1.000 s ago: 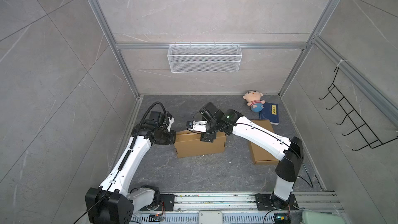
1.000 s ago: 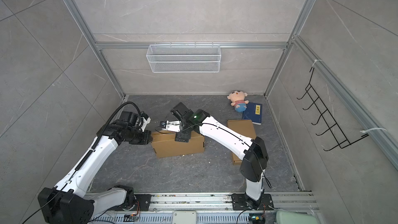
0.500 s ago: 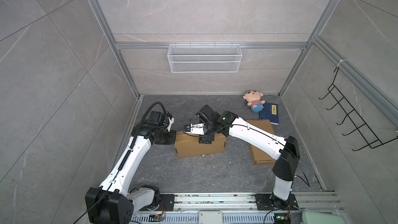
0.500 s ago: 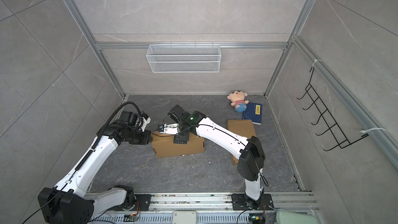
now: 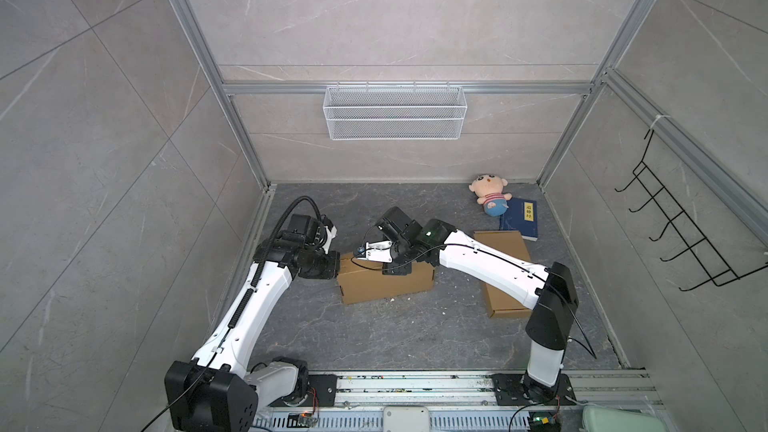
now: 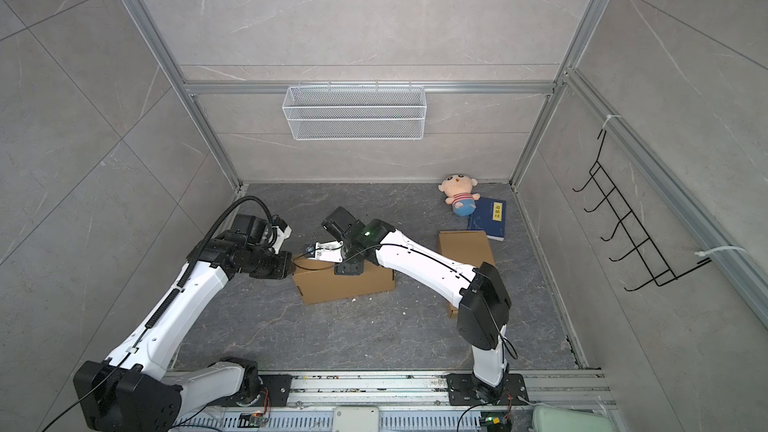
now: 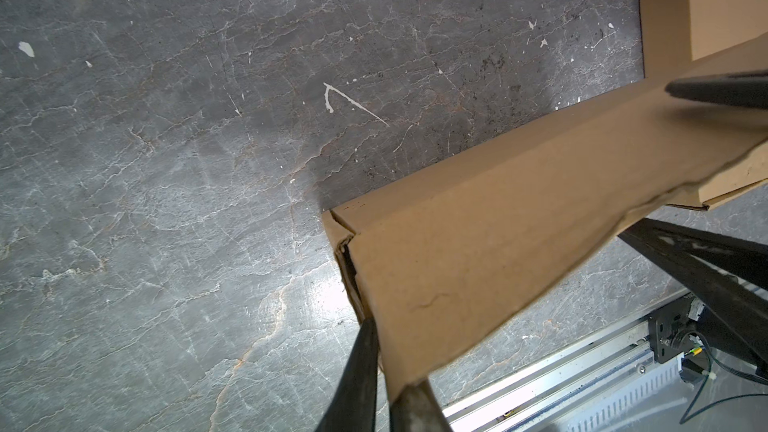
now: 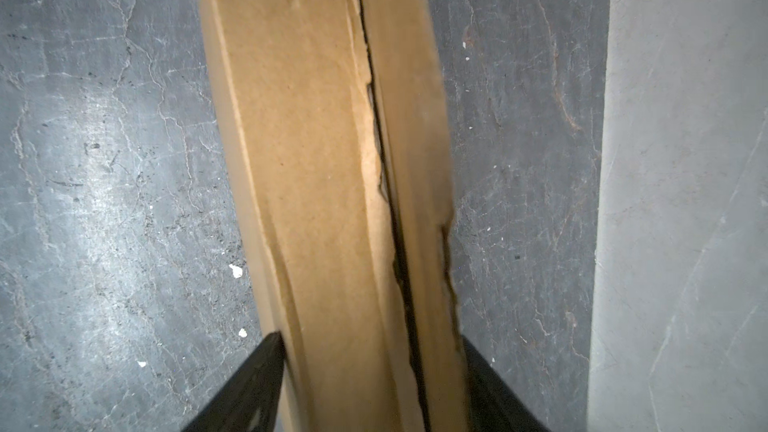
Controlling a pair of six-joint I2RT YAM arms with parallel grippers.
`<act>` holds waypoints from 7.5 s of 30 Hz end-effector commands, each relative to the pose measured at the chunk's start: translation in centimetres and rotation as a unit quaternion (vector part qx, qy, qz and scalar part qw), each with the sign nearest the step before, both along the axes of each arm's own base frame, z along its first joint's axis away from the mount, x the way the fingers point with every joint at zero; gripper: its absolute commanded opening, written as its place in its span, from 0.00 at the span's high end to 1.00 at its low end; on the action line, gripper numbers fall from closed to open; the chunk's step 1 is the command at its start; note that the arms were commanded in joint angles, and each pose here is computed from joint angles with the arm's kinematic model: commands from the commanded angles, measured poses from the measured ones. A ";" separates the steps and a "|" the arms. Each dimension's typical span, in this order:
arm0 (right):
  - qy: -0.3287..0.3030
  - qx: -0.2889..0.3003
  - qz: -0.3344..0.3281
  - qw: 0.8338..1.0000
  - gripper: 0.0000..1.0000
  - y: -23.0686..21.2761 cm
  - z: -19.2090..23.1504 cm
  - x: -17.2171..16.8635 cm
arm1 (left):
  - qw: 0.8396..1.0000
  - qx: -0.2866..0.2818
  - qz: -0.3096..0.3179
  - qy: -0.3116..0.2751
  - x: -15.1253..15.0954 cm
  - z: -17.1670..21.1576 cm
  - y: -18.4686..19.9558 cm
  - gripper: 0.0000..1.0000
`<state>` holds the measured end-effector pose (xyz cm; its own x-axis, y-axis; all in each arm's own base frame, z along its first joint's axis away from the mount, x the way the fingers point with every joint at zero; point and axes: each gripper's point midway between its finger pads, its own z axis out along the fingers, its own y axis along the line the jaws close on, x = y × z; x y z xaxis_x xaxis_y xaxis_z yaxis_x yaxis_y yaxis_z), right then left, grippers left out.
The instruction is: Fold the paper box
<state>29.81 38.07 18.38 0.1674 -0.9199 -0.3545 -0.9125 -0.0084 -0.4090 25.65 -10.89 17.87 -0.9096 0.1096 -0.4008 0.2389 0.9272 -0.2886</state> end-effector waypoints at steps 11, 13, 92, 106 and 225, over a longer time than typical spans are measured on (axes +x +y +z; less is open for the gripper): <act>-0.006 0.003 -0.013 1.000 0.48 -0.1 -0.7 0.2 | 0.999 -0.027 -0.018 -0.009 -0.6 1.7 -0.8 0.80; -0.005 0.004 -0.014 1.000 0.49 -0.1 -0.8 0.2 | 0.999 -0.034 -0.020 -0.016 -0.6 2.4 -1.0 0.76; -0.002 0.013 -0.037 0.999 0.56 -0.3 -1.8 -0.1 | 0.961 -0.237 0.135 0.052 1.5 -0.8 1.7 0.63; -0.001 0.012 -0.040 0.999 0.56 -0.4 -1.8 -0.1 | 0.956 -0.245 0.150 0.062 1.9 -1.5 1.8 0.73; 0.362 0.224 -0.523 0.738 0.65 -15.1 -4.9 -3.4 | 0.943 -0.304 0.127 0.046 -2.2 -0.8 -0.5 0.54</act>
